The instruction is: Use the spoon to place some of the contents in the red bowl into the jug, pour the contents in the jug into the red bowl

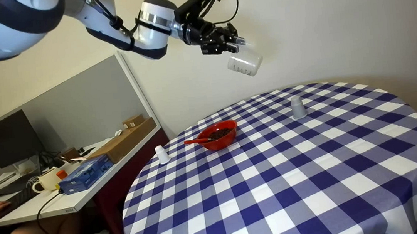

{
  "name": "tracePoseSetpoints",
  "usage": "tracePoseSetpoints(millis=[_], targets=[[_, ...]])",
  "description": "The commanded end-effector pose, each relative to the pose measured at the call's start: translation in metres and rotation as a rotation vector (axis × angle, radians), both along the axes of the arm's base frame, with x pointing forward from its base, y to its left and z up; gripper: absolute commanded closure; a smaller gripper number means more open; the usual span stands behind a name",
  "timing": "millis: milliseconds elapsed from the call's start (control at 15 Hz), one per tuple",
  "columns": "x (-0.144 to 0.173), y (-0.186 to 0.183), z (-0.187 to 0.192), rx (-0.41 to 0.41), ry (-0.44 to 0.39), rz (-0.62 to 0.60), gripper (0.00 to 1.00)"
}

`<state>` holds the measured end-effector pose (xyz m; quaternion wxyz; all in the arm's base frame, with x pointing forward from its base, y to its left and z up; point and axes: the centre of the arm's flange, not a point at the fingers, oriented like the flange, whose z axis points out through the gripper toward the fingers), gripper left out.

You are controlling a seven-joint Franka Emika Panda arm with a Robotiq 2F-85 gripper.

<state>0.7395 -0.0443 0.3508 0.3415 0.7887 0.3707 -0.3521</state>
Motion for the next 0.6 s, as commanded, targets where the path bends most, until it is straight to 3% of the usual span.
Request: tracePoseSetpoints(millis=[0, 267, 533], targets=[[-0.016, -0.050, -0.003, 0.194, -0.048, -0.026, 0.89], [-0.025, -0.099, -0.017, 0.400, -0.111, -0.119, 0.89], [-0.031, -0.124, -0.035, 0.621, -0.158, -0.200, 0.89]])
